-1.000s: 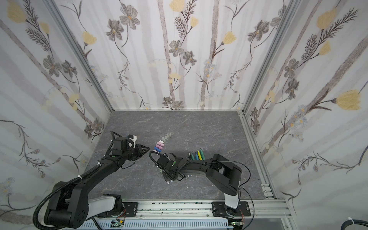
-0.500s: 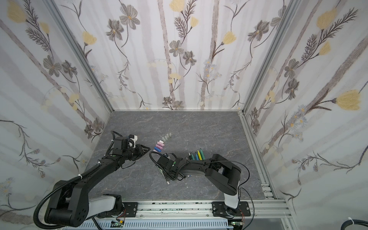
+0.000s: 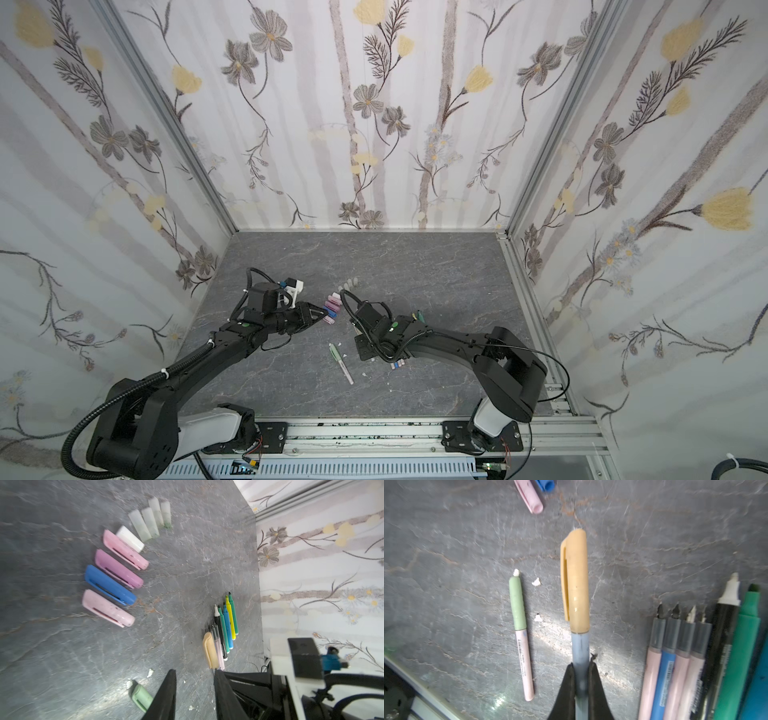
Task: Open the pen caps
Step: 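Grasp the beige-capped light blue pen body with the right gripper, then lift the pen toward the left gripper and close the left gripper on the beige cap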
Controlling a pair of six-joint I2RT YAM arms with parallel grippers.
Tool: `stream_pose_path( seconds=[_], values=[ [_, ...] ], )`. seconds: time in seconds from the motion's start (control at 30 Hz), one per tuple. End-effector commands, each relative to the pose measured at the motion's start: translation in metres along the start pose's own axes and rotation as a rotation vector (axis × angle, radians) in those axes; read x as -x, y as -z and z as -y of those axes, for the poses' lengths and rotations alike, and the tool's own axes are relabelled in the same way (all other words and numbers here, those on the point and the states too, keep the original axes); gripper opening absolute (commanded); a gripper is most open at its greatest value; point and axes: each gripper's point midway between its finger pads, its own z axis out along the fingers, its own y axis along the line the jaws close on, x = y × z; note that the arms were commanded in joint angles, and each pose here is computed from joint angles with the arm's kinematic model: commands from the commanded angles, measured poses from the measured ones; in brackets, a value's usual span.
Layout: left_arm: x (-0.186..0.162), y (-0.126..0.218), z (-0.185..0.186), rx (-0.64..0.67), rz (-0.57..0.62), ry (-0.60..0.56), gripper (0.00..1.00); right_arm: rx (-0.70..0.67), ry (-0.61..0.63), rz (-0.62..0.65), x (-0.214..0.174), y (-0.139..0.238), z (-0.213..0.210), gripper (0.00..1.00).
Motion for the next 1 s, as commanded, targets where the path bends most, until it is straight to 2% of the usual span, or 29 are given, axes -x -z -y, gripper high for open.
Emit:
stream_pose_path(
  seconds=[0.0,0.5,0.97],
  values=[
    [-0.001,-0.008,0.019,-0.043,0.0,-0.012,0.31,0.065,0.002,0.053,0.018,0.013,-0.007,0.0],
    [-0.01,-0.037,0.051,-0.104,-0.036,-0.027,0.32,0.15,-0.032,0.115,0.036,0.026,-0.015,0.0],
    [-0.008,-0.055,0.057,-0.116,-0.044,-0.027,0.32,0.212,-0.032,0.116,0.039,0.028,-0.026,0.0]
  ],
)
